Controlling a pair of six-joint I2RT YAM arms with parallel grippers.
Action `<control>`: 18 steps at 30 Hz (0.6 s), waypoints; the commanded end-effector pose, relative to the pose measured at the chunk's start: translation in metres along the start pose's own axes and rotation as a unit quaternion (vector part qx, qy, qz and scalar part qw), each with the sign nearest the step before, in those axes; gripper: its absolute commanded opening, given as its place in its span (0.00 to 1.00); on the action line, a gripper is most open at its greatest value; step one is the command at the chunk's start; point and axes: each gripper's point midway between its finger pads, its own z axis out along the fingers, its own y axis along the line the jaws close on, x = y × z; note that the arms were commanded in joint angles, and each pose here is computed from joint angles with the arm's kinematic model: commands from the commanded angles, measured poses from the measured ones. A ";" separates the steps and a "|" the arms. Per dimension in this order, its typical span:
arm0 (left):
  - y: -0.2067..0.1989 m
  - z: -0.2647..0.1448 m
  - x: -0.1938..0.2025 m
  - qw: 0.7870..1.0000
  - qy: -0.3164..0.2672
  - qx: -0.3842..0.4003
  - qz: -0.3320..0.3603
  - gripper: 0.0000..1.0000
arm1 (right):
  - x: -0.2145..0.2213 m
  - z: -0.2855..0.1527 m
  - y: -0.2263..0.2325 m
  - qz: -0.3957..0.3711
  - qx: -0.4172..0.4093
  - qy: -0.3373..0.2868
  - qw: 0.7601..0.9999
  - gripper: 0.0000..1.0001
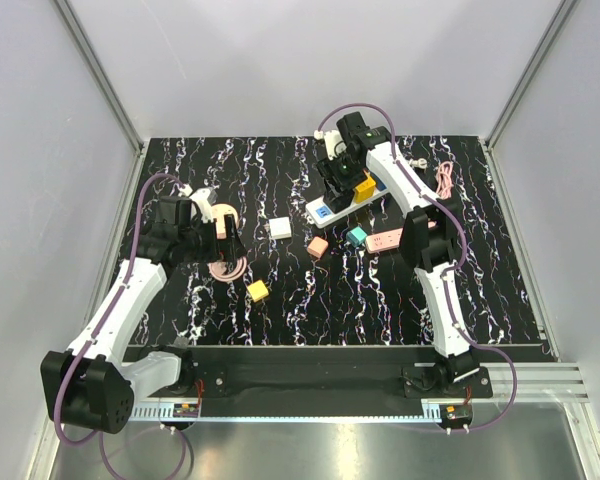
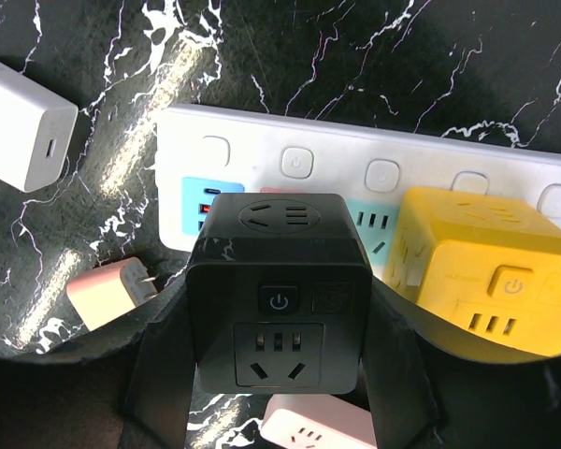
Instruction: Insert the plug
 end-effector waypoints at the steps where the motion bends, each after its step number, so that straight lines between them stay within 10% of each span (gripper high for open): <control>1: -0.003 -0.002 -0.012 1.000 -0.023 0.003 0.016 0.99 | -0.024 -0.007 -0.007 -0.007 0.017 -0.039 0.999 0.00; 18: -0.004 -0.003 -0.011 1.000 -0.023 0.006 0.017 0.99 | 0.008 0.000 -0.026 0.013 0.074 0.017 0.997 0.00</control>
